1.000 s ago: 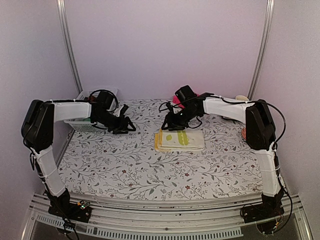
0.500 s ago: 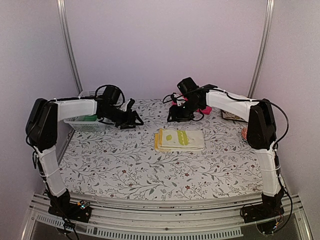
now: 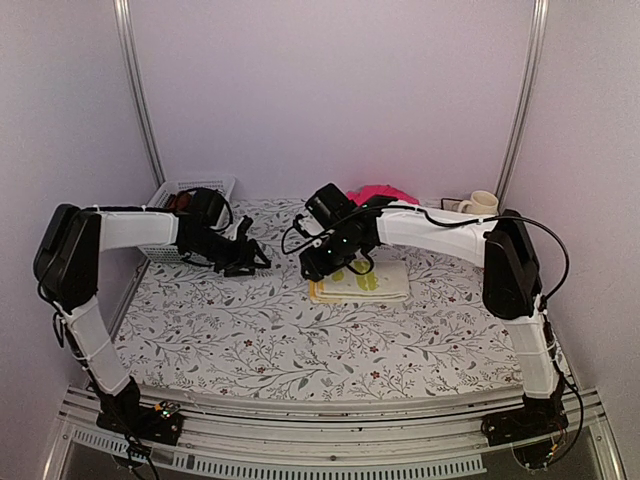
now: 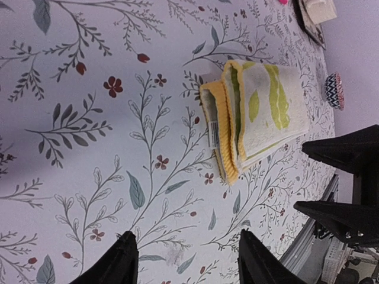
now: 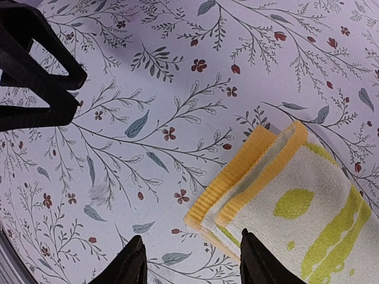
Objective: Roll the towels
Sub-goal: Fold the towel at the center of the board, then adjust the towel at the center of the board, then rotate the towel at the center of the board.
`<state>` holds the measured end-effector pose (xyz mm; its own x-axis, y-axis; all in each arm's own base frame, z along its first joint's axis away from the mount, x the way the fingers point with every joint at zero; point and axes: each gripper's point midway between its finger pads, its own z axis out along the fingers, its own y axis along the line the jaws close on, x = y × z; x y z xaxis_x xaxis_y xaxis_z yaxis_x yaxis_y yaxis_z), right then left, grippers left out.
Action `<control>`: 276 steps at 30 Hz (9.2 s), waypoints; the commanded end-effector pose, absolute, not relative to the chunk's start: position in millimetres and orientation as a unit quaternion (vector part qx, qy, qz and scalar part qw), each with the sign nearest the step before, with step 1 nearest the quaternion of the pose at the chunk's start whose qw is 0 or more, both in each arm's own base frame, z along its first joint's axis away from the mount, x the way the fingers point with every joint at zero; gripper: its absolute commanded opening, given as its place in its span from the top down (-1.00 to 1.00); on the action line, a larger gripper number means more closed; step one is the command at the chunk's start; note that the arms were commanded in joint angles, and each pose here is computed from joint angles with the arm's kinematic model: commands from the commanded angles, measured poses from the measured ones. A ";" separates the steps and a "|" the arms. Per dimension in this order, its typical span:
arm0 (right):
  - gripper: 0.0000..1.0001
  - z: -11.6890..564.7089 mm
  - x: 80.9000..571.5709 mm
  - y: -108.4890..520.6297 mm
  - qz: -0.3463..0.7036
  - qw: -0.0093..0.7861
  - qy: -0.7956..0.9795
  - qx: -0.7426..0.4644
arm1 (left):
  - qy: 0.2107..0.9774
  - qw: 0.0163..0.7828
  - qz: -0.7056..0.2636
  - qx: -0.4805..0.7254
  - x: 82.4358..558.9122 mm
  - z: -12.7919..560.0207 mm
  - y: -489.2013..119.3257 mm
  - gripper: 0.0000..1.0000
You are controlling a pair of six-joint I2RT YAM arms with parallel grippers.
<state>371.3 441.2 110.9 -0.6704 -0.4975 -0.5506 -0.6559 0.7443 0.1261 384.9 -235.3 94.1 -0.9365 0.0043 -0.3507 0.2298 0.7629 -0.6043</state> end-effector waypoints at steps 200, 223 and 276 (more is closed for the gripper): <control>-0.53 95.7 436.7 218.4 0.088 0.249 0.960 -0.092 | 0.900 0.130 -0.397 0.122 447.3 65.6 -387.5 -0.14; -0.52 53.3 429.8 220.3 0.104 0.213 0.969 -0.075 | 0.937 0.111 -0.301 0.136 420.7 12.9 -370.5 -0.08; -0.98 25.8 474.6 198.2 -0.083 0.235 0.959 -0.132 | 0.920 0.021 -0.329 0.211 352.4 -1.9 -360.7 -0.24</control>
<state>503.1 209.6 25.6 -0.8290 -0.2571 -0.4966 -0.1862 0.9643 -0.1885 325.2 -380.1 26.4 -0.8721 0.4456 -0.2023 0.4563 0.5909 -0.6654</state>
